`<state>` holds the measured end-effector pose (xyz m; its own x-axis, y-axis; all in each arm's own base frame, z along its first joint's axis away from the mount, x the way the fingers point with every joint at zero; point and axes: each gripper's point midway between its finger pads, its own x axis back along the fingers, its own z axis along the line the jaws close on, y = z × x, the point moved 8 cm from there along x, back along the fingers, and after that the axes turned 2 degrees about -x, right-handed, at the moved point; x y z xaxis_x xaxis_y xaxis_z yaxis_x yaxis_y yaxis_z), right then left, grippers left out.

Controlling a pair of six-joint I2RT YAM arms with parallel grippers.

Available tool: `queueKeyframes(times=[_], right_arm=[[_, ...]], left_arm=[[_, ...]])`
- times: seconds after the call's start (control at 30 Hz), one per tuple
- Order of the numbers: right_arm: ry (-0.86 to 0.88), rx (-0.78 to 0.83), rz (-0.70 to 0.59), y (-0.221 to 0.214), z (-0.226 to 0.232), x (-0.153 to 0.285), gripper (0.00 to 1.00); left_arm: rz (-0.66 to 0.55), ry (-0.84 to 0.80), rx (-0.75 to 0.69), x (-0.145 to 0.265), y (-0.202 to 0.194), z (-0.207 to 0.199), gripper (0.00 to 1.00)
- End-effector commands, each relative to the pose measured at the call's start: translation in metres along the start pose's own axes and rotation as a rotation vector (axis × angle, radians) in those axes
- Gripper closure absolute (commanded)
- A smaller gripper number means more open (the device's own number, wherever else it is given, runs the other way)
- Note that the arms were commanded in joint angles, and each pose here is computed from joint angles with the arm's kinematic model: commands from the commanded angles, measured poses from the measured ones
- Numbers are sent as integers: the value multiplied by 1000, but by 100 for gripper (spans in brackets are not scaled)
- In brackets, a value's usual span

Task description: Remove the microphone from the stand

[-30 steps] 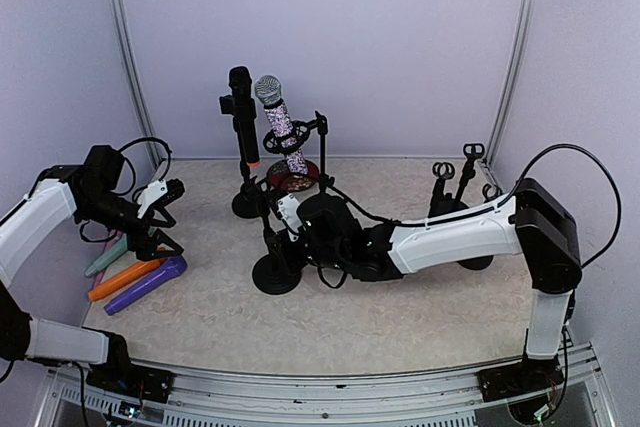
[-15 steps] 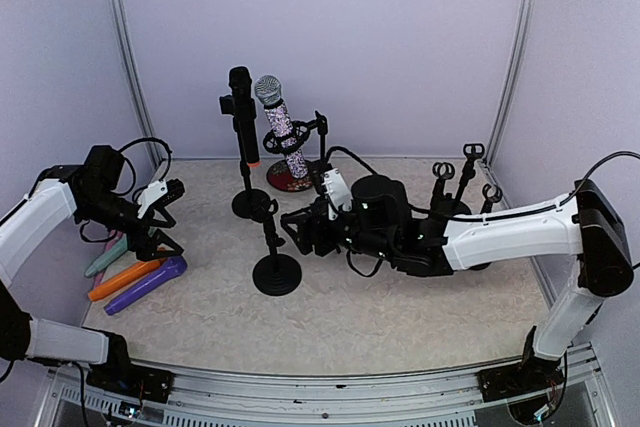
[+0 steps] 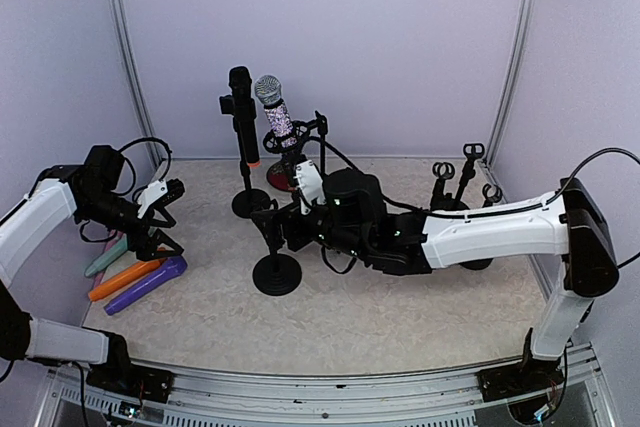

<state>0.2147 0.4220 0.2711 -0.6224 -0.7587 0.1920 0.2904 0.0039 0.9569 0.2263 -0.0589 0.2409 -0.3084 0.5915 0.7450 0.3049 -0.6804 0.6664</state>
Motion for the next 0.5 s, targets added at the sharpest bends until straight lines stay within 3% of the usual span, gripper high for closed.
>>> queueKeyframes(times=[0.0, 0.23, 0.47], right_arm=[[-136, 155, 68, -7, 4, -21, 3], [-178, 243, 145, -10, 12, -56, 12], [-197, 304, 137, -1, 11, -60, 39]], left_arm=[[-21, -2, -14, 6, 7, -1, 13], [-19, -1, -15, 7, 6, -2, 13], [-17, 8, -23, 8, 7, -2, 13]])
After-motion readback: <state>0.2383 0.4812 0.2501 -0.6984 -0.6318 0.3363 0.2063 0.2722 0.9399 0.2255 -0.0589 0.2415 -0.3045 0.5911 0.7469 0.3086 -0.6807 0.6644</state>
